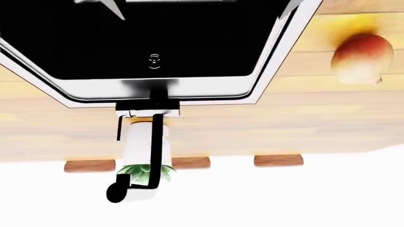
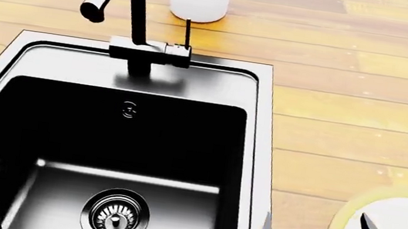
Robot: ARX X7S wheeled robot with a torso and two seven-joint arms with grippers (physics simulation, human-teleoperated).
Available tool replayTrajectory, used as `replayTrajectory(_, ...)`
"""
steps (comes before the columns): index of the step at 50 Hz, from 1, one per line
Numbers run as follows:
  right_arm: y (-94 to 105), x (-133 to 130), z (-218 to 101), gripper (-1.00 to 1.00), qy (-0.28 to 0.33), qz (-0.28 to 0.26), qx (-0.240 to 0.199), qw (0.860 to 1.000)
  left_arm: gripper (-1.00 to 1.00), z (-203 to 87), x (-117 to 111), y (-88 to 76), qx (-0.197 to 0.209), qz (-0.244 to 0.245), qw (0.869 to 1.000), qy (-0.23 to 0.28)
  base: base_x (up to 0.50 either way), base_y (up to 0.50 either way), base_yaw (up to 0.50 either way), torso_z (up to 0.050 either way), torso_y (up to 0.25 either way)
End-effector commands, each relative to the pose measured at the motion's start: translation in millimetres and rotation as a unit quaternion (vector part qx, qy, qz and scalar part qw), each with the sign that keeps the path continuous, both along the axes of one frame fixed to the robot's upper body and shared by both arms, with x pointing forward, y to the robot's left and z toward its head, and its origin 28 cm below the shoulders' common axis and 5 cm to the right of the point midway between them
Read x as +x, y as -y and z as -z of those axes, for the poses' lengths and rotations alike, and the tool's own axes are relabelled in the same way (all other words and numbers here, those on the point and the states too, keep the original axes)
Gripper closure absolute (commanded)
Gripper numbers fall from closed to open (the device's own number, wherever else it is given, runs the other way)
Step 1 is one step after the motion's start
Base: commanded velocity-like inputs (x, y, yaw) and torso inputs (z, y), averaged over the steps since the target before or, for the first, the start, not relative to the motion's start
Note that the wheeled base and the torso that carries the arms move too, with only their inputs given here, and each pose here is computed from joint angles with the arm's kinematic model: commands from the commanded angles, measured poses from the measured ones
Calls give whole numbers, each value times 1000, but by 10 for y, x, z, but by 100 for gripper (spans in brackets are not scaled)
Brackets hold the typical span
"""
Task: There is a mixed pile of frozen fruits and vegetables on the counter. Locate all the frozen vegetables and place the items in a bowl on the counter. Take all the frozen fruits and defrost them in a running sink.
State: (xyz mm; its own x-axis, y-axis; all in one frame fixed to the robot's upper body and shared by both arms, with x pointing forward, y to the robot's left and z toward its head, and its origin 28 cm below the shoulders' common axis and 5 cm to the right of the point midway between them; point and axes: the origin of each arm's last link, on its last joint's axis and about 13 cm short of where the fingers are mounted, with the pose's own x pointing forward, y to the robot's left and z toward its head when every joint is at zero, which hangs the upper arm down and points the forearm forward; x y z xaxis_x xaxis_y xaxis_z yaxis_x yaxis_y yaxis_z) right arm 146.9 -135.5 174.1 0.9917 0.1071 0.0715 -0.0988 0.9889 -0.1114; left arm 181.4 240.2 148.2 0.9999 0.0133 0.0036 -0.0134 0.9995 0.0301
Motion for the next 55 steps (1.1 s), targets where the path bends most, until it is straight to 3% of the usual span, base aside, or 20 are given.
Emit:
replayTrajectory(1,8,35,-12,-100,16,3,15,1000,-100,-31,-8,-47,-10,-8,1000,13,0,500,0,0,0)
replayTrajectory(18,-17,36,-1,-100,12,-1,16,1000,-100,-62,-35,-57,-8,-8,1000,17,-3,500,0,0,0)
replayTrajectory(46,-20,40,22,-100,4,5,9,1000,-100,-65,-15,-41,-7,-9,1000,18,-375,466,0,0,0)
replayTrajectory(55,-10,47,31,-100,6,12,-7,1000,-100,-57,-29,-53,-5,-9,1000,16,-5,500,0,0,0)
